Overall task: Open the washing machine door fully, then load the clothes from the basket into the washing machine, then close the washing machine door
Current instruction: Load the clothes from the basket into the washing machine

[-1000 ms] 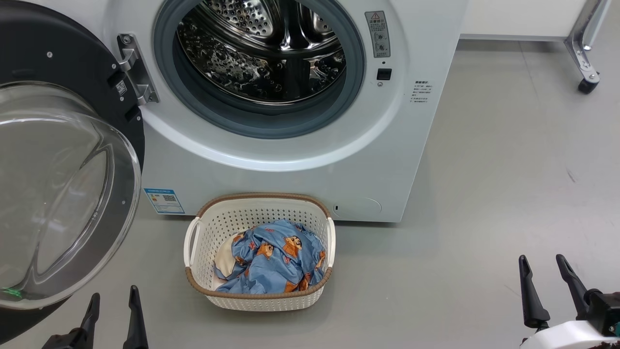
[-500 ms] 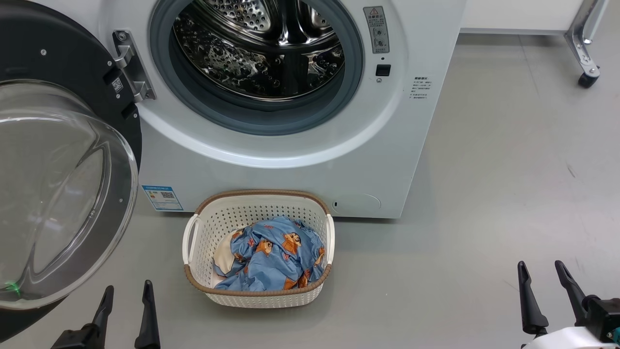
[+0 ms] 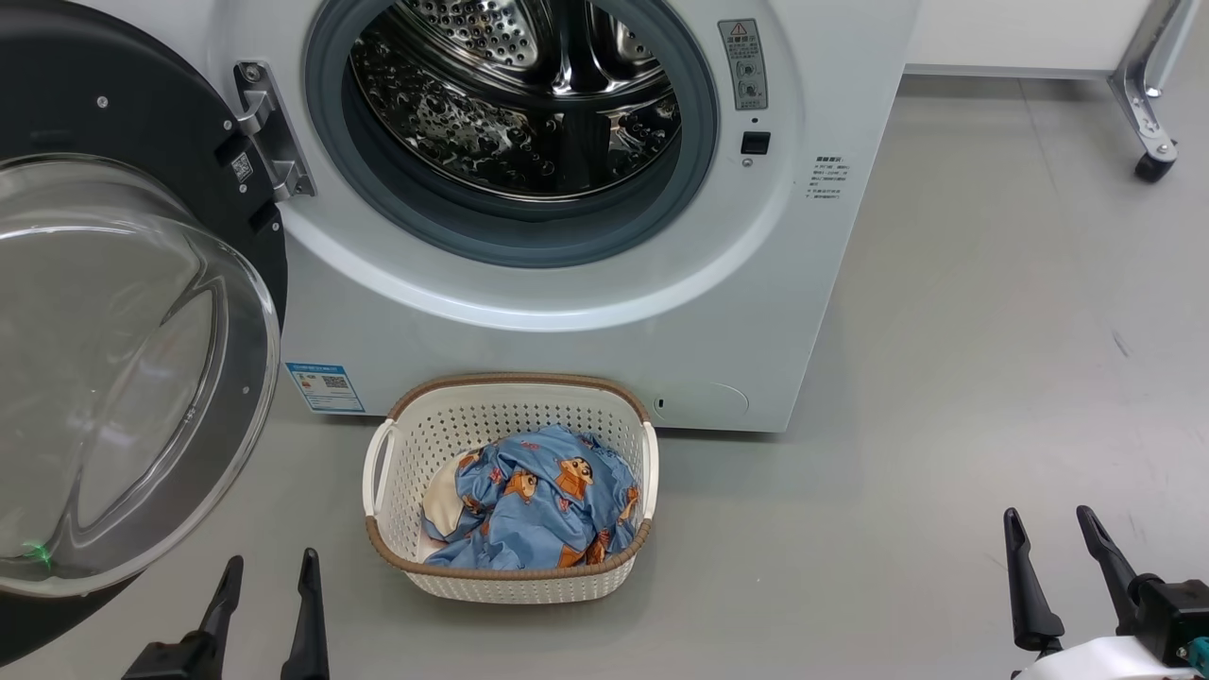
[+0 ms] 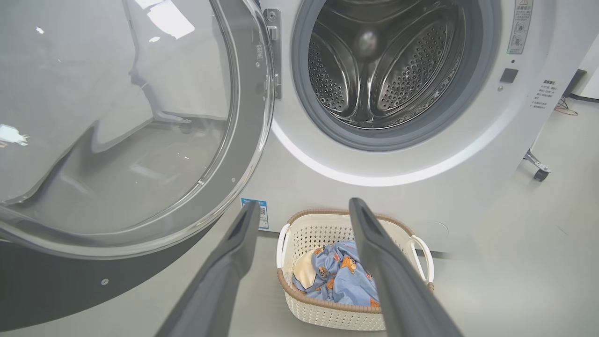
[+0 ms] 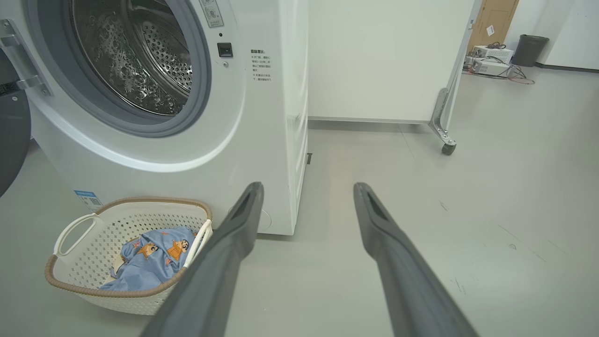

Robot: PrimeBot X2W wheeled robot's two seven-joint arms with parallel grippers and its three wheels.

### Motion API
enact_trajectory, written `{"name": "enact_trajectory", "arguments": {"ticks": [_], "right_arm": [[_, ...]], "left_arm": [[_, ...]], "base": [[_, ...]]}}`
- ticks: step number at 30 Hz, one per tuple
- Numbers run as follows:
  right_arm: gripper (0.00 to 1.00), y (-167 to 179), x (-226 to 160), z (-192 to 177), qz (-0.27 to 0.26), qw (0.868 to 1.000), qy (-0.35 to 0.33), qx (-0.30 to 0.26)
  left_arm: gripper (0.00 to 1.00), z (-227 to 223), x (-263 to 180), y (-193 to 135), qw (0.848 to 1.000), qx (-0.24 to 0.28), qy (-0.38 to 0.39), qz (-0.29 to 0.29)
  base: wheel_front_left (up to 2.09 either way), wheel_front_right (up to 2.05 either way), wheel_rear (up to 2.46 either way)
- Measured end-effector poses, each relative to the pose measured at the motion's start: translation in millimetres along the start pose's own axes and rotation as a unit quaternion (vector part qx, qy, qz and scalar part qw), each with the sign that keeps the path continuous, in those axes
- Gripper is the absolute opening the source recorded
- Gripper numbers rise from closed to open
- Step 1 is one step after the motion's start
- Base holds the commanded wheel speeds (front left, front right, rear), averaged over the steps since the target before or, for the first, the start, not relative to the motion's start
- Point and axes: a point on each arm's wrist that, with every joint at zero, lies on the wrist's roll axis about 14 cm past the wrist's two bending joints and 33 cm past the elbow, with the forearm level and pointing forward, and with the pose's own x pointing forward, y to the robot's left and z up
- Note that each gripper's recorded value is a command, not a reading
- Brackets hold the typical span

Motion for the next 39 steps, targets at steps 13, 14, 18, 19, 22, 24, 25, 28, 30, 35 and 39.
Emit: {"name": "enact_trajectory", "arguments": {"ticks": [13,14,18,19,22,24,25,28,30,35,39], "right_arm": [[1.00,2.6,0.9,0.9,0.004,1.000,-0.002,0.001],[1.00,2.7,0.8,0.7,0.003,1.000,-0.001,0.001],[1.00,3.3,0.5,-0.1,0.002,1.000,-0.001,0.004],[1.00,3.5,0.4,-0.3,0.002,1.000,-0.001,0.005],[1.00,4.1,0.2,-1.1,0.002,1.000,0.000,0.006],[1.00,4.3,0.0,-1.4,0.001,1.000,0.001,0.008],[1.00,4.3,-0.1,-1.6,0.000,1.000,0.001,0.008],[1.00,3.9,-0.4,-1.8,-0.001,1.000,0.001,0.008],[1.00,3.6,-0.6,-1.8,-0.001,1.000,0.001,0.009],[1.00,3.4,-0.8,-1.7,-0.002,1.000,0.001,0.009],[1.00,3.6,-0.7,-1.9,-0.002,1.000,0.001,0.009]], "left_arm": [[1.00,-3.0,-3.0,0.9,1.000,0.007,0.005,0.000],[1.00,-3.8,-3.0,0.8,1.000,0.008,0.007,0.000],[1.00,-5.2,-2.6,0.4,1.000,0.008,0.009,-0.001],[1.00,-5.8,-2.4,0.2,1.000,0.008,0.010,-0.001],[1.00,-7.0,-2.0,-0.8,1.000,0.008,0.012,-0.003],[1.00,-7.6,-1.7,-1.6,1.000,0.008,0.013,-0.004],[1.00,-7.9,-1.5,-1.9,1.000,0.008,0.014,-0.004],[1.00,-8.5,-1.1,-3.1,1.000,0.008,0.015,-0.006],[1.00,-8.6,-1.0,-3.7,1.000,0.008,0.015,-0.007],[1.00,-8.5,-0.8,-3.8,1.000,0.008,0.015,-0.008],[1.00,-7.9,-0.7,-2.7,1.000,0.008,0.014,-0.006]], "base": [[0.00,0.00,0.00],[0.00,0.00,0.00],[0.01,-0.01,0.00],[0.09,-0.09,0.00],[0.18,-0.18,0.00],[0.28,-0.28,0.00],[0.34,-0.34,0.00],[0.43,-0.43,0.00],[0.53,-0.53,0.00],[0.68,-0.68,0.00],[0.87,-0.87,0.00]]}}
